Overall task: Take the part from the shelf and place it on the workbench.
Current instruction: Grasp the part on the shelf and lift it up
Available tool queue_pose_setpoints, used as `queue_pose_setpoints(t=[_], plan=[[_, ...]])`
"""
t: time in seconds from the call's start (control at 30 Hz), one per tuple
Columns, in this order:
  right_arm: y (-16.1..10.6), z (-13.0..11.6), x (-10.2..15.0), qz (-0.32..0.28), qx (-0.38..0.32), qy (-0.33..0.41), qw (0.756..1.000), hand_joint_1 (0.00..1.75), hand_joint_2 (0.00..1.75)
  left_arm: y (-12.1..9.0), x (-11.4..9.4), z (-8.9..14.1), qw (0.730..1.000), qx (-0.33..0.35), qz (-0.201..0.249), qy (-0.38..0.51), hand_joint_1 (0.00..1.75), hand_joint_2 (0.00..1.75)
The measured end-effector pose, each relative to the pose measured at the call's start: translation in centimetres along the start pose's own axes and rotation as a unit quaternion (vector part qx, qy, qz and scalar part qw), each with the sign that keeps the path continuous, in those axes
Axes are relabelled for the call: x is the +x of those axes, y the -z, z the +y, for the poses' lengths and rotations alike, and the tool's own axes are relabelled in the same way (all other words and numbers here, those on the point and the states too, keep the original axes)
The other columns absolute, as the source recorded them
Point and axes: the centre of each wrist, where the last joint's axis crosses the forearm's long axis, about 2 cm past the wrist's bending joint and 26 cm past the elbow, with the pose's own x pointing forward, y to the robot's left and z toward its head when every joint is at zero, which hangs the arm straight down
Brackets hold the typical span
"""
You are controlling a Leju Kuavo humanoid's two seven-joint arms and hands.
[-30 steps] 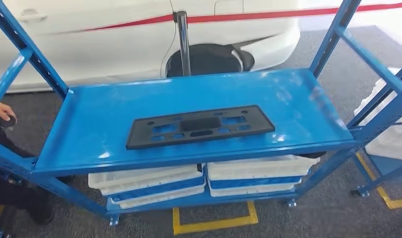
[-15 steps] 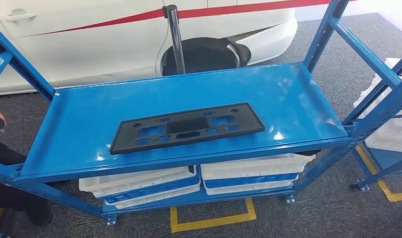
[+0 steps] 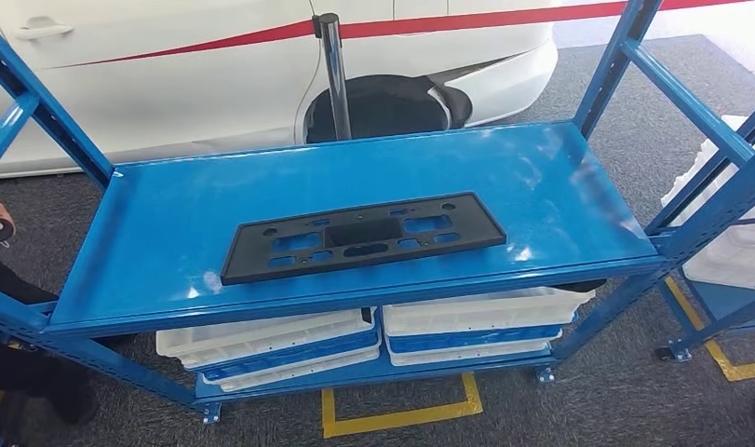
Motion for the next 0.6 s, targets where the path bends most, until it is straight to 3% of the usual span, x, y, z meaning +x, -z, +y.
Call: queue_pose_setpoints(t=[0.4, 0.5, 0.6], plan=[[-0.8, -0.7, 6.0, -0.177, 0.011, -0.034, 0.984, 0.00, 0.00, 0.0, 0.0, 0.0, 1.000, -0.001, 0.001, -0.005, 0.00, 0.00], [-1.3, -0.5, 7.5, -0.246, -0.001, -0.020, 0.969, 0.00, 0.00, 0.0, 0.0, 0.0, 1.000, 0.000, 0.001, -0.009, 0.00, 0.00], [-2.0, -0.6, 9.7, -0.340, -0.028, 0.021, 0.940, 0.00, 0.00, 0.0, -0.1, 0.0, 1.000, 0.003, -0.001, -0.018, 0.00, 0.00]])
